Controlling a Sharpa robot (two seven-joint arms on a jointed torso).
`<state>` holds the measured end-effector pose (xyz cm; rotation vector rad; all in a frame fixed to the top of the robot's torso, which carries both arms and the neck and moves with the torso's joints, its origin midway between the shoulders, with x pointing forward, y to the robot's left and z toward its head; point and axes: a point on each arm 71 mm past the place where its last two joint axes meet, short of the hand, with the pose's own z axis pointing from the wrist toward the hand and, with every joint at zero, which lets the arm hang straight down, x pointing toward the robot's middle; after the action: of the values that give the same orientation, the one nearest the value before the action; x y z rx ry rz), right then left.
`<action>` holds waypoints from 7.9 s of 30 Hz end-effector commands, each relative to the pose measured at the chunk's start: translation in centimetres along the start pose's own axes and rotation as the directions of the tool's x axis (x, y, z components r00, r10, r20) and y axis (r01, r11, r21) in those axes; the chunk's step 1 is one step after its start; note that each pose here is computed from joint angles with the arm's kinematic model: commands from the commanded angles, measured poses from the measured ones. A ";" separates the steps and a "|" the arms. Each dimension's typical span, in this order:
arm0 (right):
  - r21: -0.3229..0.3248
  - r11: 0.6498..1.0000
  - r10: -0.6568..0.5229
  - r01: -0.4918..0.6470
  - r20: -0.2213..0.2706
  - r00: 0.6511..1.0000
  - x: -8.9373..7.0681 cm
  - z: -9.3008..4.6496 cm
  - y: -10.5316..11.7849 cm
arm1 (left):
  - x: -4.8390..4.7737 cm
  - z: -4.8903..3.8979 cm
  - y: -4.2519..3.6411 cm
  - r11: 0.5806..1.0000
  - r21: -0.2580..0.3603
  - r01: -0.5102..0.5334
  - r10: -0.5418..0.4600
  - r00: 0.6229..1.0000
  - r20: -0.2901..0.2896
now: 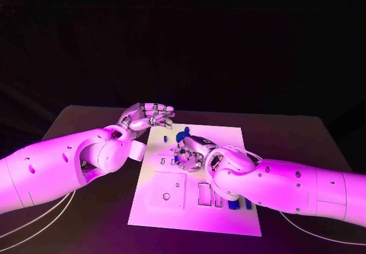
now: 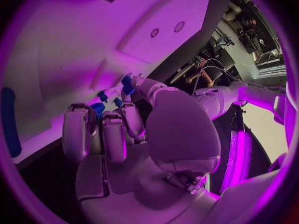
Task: Assemble the parts on the task board
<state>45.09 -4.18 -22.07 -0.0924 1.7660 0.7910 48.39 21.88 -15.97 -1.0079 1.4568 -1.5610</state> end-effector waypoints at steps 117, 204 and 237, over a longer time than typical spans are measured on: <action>-0.075 0.934 0.354 -0.349 0.325 0.877 -13.7 -8.3 -10.7 | 3.41 3.66 3.43 0.298 -0.391 -0.871 0.635 0.487 -0.600; 0.049 0.936 0.321 -0.348 0.287 0.903 -13.0 -7.6 -11.8 | 3.79 3.44 3.84 0.285 -0.377 -0.881 0.695 0.461 -0.551; 0.050 0.936 0.322 -0.349 0.284 0.903 -12.9 -7.5 -11.9 | 4.78 3.32 4.14 0.224 -0.323 -0.919 0.689 0.384 -0.614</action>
<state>48.73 -21.76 -15.19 0.4020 1.5639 0.9061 49.70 16.12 -19.70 -0.0828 2.3121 -0.3746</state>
